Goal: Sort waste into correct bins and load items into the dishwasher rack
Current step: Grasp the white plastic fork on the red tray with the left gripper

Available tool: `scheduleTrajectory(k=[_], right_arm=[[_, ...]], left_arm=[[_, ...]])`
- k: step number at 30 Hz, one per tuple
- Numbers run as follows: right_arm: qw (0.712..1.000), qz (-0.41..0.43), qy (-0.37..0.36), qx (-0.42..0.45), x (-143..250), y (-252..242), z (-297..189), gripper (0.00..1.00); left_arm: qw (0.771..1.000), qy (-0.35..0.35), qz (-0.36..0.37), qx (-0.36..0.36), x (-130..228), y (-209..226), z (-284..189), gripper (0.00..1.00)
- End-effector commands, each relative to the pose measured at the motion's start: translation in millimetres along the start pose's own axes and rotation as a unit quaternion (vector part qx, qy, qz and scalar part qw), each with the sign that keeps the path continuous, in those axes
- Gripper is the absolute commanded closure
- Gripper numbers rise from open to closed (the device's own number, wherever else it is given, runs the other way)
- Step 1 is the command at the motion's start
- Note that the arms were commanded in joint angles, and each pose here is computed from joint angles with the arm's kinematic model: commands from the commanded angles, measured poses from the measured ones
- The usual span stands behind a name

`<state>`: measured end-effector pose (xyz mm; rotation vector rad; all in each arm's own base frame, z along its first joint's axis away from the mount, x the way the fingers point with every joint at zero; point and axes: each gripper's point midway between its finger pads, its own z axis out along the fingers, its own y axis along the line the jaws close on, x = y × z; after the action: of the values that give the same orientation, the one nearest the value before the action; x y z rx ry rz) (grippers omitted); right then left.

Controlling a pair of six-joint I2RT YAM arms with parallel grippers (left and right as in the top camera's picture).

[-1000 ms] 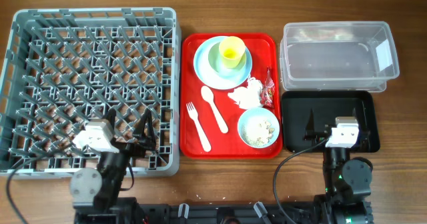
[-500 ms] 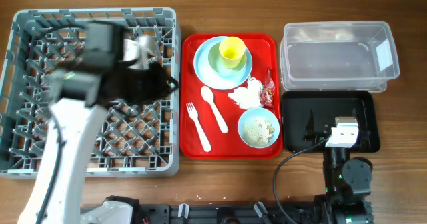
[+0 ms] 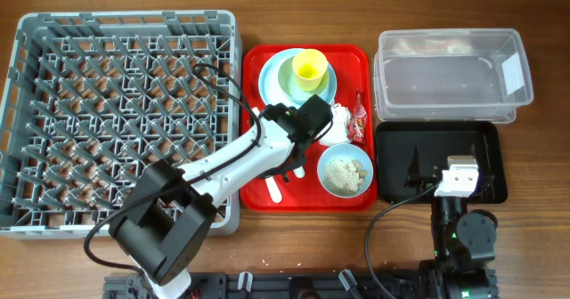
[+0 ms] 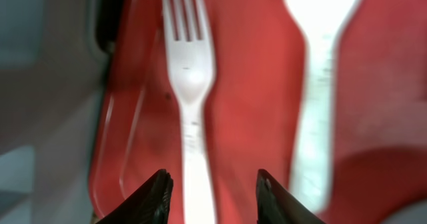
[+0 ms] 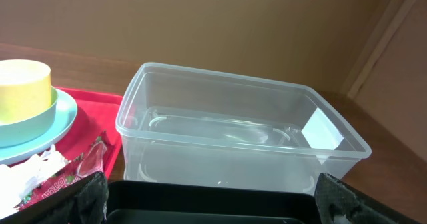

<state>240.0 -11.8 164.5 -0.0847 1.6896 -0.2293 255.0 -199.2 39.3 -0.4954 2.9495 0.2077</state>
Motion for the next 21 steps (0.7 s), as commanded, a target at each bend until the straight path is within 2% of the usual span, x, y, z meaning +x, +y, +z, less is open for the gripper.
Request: scheduleTrajectory(k=[1, 7, 9, 11, 13, 15, 17, 19, 21], right_arm=[[1.0, 0.0, -0.004, -0.002, -2, 0, 0, 0.0], [1.0, 0.0, -0.004, -0.002, -2, 0, 0, 0.0], [1.0, 0.0, -0.004, -0.002, -2, 0, 0, 0.0], [1.0, 0.0, -0.004, -0.002, -2, 0, 0, 0.0], [1.0, 0.0, -0.004, -0.002, -2, 0, 0, 0.0], [1.0, 0.0, -0.004, -0.002, -2, 0, 0, 0.0], [1.0, 0.0, -0.004, -0.002, -2, 0, 0, 0.0], [1.0, 0.0, -0.004, -0.002, -2, 0, 0, 0.0], [1.0, 0.0, -0.004, -0.002, -2, 0, 0, 0.0]], left_arm=[[0.999, -0.015, -0.01, -0.031, 3, 15, 22, 0.59], [1.0, 0.006, -0.009, 0.0, 26, 14, 57, 0.67], [1.0, 0.006, -0.008, 0.0, 27, 15, 59, 0.96], [1.0, 0.002, -0.001, 0.007, 25, 11, 58, 0.96], [0.998, -0.009, 0.048, 0.025, 18, 2, 45, 0.96], [0.996, -0.029, 0.066, 0.054, 5, -9, 16, 0.96], [0.992, -0.063, 0.054, 0.095, -12, -18, -24, 0.96], [0.987, -0.101, 0.042, 0.115, -27, -13, -57, 0.96], [0.976, -0.157, 0.061, 0.14, -49, 1, -96, 0.96]])
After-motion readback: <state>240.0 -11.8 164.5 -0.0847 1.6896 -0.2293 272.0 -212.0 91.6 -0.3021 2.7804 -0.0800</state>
